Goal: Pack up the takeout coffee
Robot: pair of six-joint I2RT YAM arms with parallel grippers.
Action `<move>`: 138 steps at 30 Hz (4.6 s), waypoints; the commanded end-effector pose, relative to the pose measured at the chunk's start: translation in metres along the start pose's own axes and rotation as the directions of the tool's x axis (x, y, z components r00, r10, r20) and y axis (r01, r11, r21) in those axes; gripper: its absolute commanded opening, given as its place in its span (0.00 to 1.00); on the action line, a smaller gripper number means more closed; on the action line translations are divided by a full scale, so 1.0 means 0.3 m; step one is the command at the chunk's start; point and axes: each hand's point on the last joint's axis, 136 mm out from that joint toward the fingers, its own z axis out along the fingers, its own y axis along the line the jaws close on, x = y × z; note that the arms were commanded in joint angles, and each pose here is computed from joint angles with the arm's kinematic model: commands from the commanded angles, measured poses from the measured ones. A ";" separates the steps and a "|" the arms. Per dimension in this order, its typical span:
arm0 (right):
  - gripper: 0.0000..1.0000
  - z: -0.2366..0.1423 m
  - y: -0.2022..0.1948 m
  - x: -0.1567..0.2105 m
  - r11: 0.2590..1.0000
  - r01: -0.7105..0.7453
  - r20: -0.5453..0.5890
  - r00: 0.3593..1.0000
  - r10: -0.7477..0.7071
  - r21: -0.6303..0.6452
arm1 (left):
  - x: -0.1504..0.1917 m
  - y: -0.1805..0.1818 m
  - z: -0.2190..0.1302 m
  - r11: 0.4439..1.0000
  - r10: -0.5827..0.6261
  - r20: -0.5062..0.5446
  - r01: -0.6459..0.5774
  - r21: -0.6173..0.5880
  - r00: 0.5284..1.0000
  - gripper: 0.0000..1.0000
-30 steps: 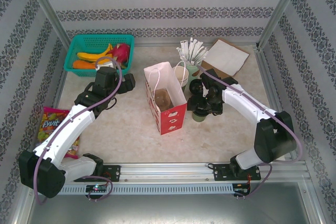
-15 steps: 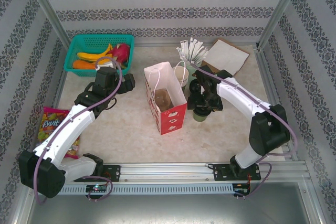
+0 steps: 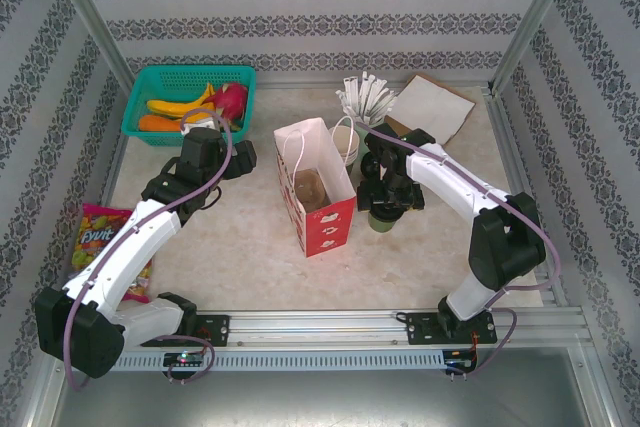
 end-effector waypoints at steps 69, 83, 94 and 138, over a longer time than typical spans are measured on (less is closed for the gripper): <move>0.71 -0.654 -0.037 0.345 0.973 0.207 0.253 0.951 -0.176 -0.103 | -0.070 -0.571 0.040 0.615 0.656 -0.104 -0.450 0.648 0.748 0.00; 0.70 -0.854 0.108 0.353 0.923 0.367 0.357 0.882 -0.307 -0.113 | 0.016 -0.526 -0.042 0.758 0.503 -0.229 -0.298 0.580 0.834 0.00; 0.70 -0.878 0.275 0.328 0.875 0.457 0.406 0.839 -0.364 -0.160 | 0.002 -0.536 -0.040 0.801 0.410 -0.261 -0.208 0.561 0.874 0.16; 0.70 -0.657 0.565 0.230 0.834 0.514 0.303 0.842 -0.446 -0.201 | -0.021 -0.564 -0.364 0.666 0.335 -0.181 -0.097 0.739 0.925 0.91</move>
